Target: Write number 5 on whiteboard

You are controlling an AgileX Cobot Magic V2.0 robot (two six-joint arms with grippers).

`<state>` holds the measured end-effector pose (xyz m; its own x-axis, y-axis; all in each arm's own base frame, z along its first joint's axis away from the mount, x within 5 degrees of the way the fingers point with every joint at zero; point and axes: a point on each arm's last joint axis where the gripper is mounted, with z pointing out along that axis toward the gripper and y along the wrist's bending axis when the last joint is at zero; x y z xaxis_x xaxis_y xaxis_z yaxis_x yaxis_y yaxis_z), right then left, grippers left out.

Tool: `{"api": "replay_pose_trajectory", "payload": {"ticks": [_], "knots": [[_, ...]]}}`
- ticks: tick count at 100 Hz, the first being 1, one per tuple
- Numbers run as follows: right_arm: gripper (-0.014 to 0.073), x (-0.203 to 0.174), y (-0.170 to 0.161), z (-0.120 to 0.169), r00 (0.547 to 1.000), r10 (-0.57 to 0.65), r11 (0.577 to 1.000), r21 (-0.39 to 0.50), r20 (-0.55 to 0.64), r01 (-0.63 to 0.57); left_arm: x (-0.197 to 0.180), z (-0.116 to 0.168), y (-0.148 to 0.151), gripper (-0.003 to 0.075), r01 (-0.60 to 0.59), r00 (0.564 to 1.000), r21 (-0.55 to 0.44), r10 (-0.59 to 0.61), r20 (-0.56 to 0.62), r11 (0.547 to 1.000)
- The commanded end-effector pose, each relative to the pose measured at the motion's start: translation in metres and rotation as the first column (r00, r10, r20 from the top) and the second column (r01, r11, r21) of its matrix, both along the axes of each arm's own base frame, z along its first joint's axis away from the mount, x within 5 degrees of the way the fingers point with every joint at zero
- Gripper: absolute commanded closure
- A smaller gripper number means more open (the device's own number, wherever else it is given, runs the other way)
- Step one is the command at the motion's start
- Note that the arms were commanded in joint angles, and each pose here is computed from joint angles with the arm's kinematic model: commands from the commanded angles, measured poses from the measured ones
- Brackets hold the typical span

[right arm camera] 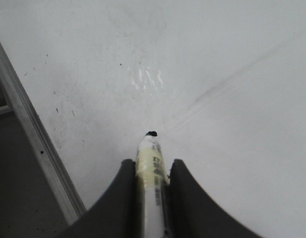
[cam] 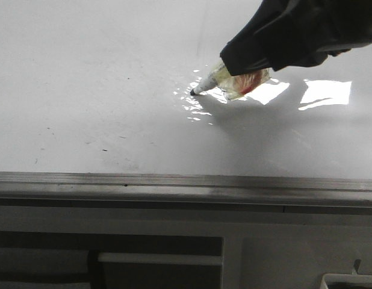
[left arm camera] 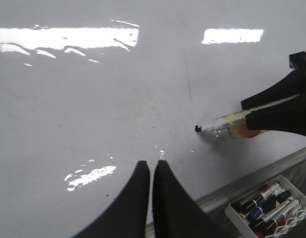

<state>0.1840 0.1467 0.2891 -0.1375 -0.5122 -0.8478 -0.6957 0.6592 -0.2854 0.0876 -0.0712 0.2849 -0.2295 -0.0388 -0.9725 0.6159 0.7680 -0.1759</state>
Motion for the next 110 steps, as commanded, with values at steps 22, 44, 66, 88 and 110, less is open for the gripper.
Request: {"api": "replay_pose_trajectory", "payload": {"ticks": [22, 44, 66, 88, 110], "knots": [[0.0637, 0.001, 0.000, -0.002, 0.999, -0.033, 0.997, 0.067, -0.041, 0.036, 0.003, 0.013, 0.003, 0.0741, -0.047, 0.998, -0.053, 0.049, 0.041, 0.997], [0.0637, 0.000, -0.001, -0.004, 0.996, -0.042, 0.997, 0.065, -0.077, 0.048, 0.004, 0.014, 0.003, 0.0741, -0.052, 0.998, -0.055, 0.054, 0.044, 0.997], [0.0637, -0.001, -0.001, -0.006, 0.993, -0.049, 0.997, 0.058, -0.109, 0.056, 0.004, 0.014, 0.003, 0.0741, -0.052, 0.998, -0.055, 0.054, 0.044, 0.997], [0.0637, -0.001, -0.002, -0.007, 0.992, -0.050, 0.997, 0.049, -0.119, 0.056, 0.004, 0.014, 0.003, 0.0741, -0.052, 0.998, -0.055, 0.054, 0.044, 0.997], [0.0637, -0.007, 0.003, -0.010, 0.989, -0.023, 0.999, 0.025, -0.146, 0.027, 0.004, 0.014, 0.003, 0.0740, -0.052, 0.998, -0.056, 0.055, 0.044, 0.997]]}}
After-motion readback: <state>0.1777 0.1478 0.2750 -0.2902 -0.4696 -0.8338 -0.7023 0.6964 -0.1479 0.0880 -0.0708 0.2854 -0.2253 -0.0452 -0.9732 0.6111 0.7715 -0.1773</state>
